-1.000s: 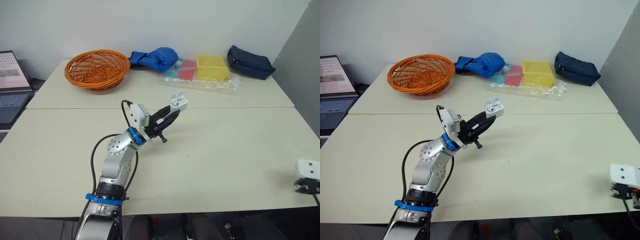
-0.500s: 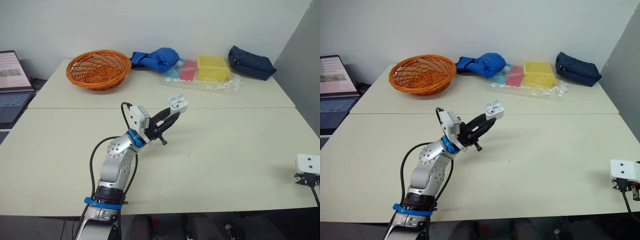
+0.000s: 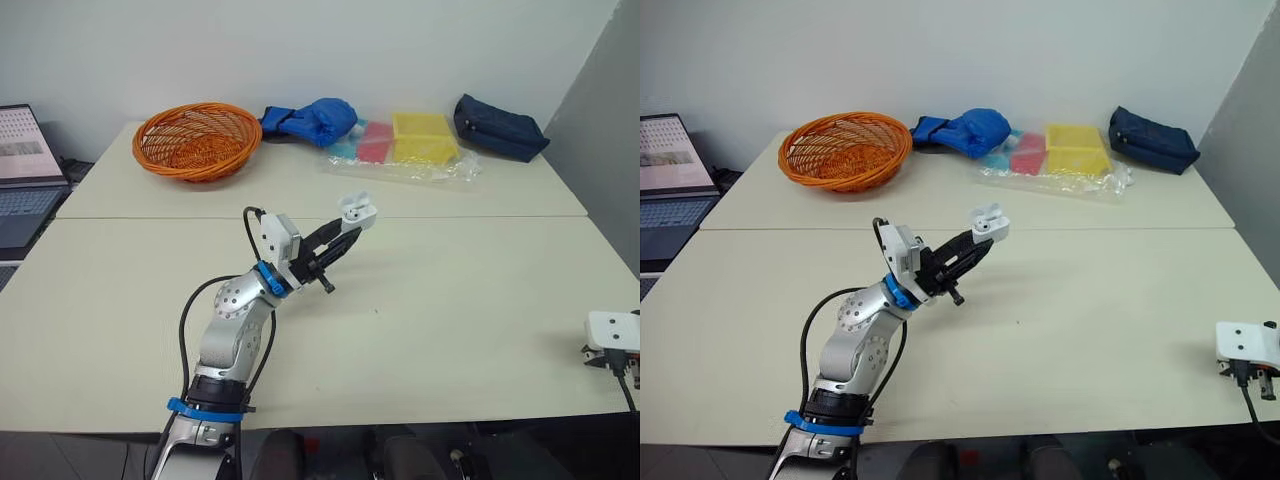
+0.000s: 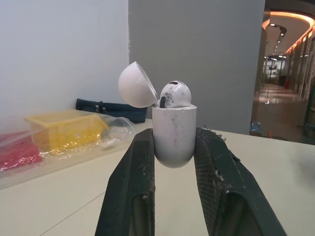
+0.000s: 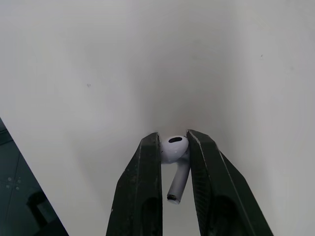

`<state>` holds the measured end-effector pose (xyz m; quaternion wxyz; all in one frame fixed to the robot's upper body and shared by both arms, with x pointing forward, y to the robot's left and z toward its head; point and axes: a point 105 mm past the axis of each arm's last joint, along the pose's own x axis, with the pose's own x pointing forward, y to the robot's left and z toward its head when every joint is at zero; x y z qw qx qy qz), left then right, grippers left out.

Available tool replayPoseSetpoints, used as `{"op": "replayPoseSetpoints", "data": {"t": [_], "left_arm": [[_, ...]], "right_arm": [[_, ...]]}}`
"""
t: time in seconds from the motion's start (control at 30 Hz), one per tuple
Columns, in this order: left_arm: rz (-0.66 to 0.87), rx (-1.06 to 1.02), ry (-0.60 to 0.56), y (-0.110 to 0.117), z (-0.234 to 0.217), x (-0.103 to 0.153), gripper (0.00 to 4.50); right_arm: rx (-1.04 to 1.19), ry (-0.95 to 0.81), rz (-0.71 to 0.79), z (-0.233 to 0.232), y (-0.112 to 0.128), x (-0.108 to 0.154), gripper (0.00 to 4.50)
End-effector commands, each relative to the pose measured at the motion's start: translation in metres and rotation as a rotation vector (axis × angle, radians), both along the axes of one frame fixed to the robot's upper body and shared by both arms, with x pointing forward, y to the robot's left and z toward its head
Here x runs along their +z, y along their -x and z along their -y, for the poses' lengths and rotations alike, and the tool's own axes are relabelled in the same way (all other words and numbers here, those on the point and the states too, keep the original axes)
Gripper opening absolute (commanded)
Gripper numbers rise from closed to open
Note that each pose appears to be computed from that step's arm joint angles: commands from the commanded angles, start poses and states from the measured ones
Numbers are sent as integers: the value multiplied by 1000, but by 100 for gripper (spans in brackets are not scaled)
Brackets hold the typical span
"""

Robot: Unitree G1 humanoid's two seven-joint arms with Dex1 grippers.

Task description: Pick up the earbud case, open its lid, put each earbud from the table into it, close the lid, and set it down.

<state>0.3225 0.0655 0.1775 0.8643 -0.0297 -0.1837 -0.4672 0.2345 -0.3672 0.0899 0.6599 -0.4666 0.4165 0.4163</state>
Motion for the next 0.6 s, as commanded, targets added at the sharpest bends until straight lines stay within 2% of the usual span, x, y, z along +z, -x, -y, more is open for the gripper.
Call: {"op": "replayPoseSetpoints", "data": {"t": [0.03, 0.1, 0.6], "left_arm": [[55, -25, 17, 6, 3, 14, 76], [56, -24, 14, 6, 2, 14, 76], [53, -24, 20, 7, 4, 12, 76]], "right_arm": [[4, 1, 7, -1, -2, -2, 76], [-2, 8, 9, 1, -2, -4, 141], [-37, 49, 13, 10, -4, 1, 141]]}}
